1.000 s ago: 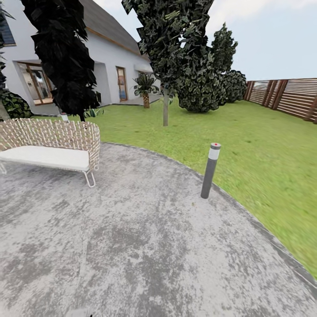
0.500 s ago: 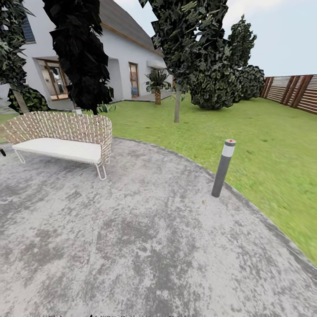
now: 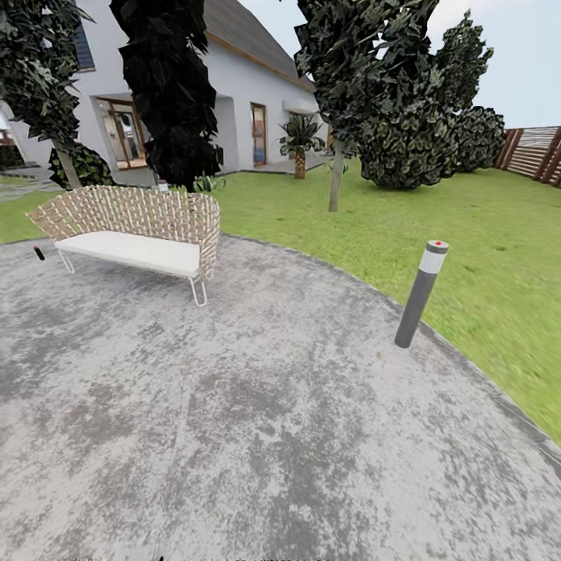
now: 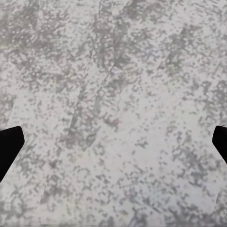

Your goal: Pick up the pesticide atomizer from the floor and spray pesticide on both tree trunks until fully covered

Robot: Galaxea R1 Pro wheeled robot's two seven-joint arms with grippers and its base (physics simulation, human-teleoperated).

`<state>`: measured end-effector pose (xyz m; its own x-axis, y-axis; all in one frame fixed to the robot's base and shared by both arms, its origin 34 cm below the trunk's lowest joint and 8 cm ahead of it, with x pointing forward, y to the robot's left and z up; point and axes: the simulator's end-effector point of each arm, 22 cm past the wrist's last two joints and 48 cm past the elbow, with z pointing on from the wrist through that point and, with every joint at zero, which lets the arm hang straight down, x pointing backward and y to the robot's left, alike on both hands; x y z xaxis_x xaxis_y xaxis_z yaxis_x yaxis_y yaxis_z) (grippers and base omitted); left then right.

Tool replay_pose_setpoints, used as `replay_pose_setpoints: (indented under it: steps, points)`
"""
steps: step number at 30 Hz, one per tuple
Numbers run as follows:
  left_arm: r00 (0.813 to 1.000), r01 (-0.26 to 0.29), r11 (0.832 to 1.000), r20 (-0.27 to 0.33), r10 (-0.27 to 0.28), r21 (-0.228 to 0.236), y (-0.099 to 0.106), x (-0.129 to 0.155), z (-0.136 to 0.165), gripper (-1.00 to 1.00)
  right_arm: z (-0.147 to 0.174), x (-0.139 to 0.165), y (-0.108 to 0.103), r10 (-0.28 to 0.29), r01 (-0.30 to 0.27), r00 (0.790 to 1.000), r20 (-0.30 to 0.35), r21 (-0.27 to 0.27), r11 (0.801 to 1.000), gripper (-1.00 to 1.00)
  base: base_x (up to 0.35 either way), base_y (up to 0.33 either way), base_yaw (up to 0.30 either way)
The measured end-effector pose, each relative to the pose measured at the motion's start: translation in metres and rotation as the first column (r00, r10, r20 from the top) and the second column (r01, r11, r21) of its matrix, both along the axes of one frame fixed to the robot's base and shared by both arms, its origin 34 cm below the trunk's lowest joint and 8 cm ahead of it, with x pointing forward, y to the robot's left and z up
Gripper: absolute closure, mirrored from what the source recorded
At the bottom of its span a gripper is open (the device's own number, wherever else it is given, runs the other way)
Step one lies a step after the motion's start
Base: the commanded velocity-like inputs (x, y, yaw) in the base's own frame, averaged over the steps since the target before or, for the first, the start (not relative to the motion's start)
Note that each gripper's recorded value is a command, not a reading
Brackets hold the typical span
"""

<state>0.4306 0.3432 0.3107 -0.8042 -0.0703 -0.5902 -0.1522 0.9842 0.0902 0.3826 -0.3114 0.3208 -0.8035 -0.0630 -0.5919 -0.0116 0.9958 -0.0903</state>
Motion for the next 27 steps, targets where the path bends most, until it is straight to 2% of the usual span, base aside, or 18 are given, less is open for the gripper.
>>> replay_pose_setpoints:
  steps: [27]
  points:
    - [0.999, 0.0, 1.0, -0.034, 0.0, 0.0, 0.0, -0.024, -0.069, -1.0, -0.067, -0.024, 0.0, 0.0, 0.0, 0.999, -0.033, 0.0, 1.0, -1.0, 0.0, 0.0, 0.181]
